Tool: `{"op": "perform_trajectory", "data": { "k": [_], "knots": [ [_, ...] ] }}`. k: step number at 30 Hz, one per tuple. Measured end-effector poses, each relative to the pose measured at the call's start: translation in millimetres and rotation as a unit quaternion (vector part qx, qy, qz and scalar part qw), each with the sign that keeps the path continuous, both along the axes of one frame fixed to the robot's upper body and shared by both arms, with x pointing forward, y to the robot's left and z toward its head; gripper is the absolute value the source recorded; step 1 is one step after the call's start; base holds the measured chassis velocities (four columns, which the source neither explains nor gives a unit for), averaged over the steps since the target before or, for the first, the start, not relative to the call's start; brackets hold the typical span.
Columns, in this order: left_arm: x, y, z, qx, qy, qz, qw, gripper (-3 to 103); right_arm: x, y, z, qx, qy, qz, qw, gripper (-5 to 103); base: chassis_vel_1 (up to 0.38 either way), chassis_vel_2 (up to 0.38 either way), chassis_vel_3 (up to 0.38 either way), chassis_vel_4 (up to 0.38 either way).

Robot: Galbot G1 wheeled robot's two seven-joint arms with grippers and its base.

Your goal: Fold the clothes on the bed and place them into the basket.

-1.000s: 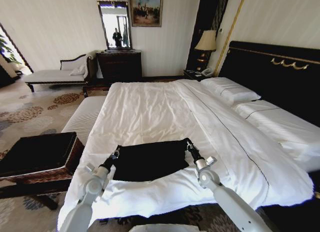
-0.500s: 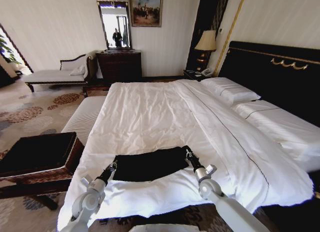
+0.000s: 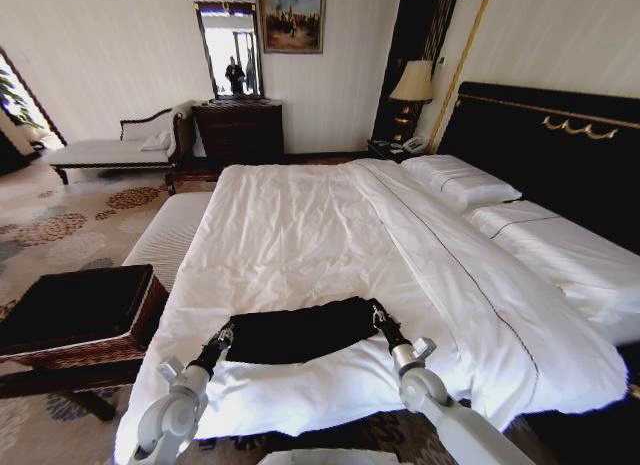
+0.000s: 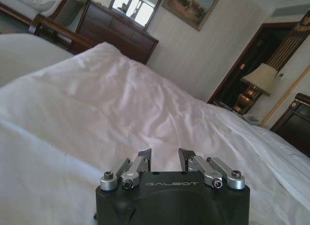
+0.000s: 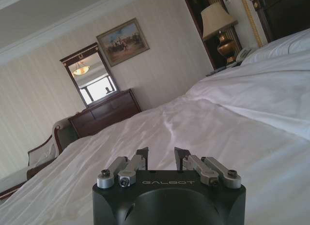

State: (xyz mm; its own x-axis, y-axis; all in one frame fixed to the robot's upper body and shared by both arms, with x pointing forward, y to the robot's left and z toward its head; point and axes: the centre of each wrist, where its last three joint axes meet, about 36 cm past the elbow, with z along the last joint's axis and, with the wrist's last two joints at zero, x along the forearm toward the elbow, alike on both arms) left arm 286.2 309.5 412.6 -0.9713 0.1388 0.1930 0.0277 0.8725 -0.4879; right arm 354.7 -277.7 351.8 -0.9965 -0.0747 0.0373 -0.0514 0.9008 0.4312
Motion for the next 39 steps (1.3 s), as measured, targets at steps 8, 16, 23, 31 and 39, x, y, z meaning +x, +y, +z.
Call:
{"op": "perform_trajectory", "data": {
  "k": [8,16,23,31,39],
  "knots": [
    [29.9,-18.8,4.9,0.054,0.022,-0.024,0.9980,65,27.4,17.2,22.1,-0.042,0.020,-0.001,0.999,56,0.000,0.000,0.000,0.000],
    [10.8,-44.6,-32.5,0.155,0.080,-0.053,0.9833,92,2.4,45.9,-3.4,-0.123,0.138,0.015,0.983,84,0.000,0.000,0.000,0.000],
    [-27.2,-26.8,-39.0,0.203,0.119,-0.043,0.9709,100,-16.5,45.4,-10.0,-0.141,0.164,-0.001,0.976,100,0.000,0.000,0.000,0.000],
    [-67.6,-11.5,-36.5,0.247,0.173,-0.044,0.9523,100,-14.9,38.0,-6.5,-0.159,0.147,-0.036,0.976,100,0.000,0.000,0.000,0.000],
    [-18.6,-20.5,8.4,0.130,0.085,-0.020,0.9877,100,-4.0,32.4,6.8,-0.148,0.127,-0.057,0.979,100,0.000,0.000,0.000,0.000]
  ]
}}
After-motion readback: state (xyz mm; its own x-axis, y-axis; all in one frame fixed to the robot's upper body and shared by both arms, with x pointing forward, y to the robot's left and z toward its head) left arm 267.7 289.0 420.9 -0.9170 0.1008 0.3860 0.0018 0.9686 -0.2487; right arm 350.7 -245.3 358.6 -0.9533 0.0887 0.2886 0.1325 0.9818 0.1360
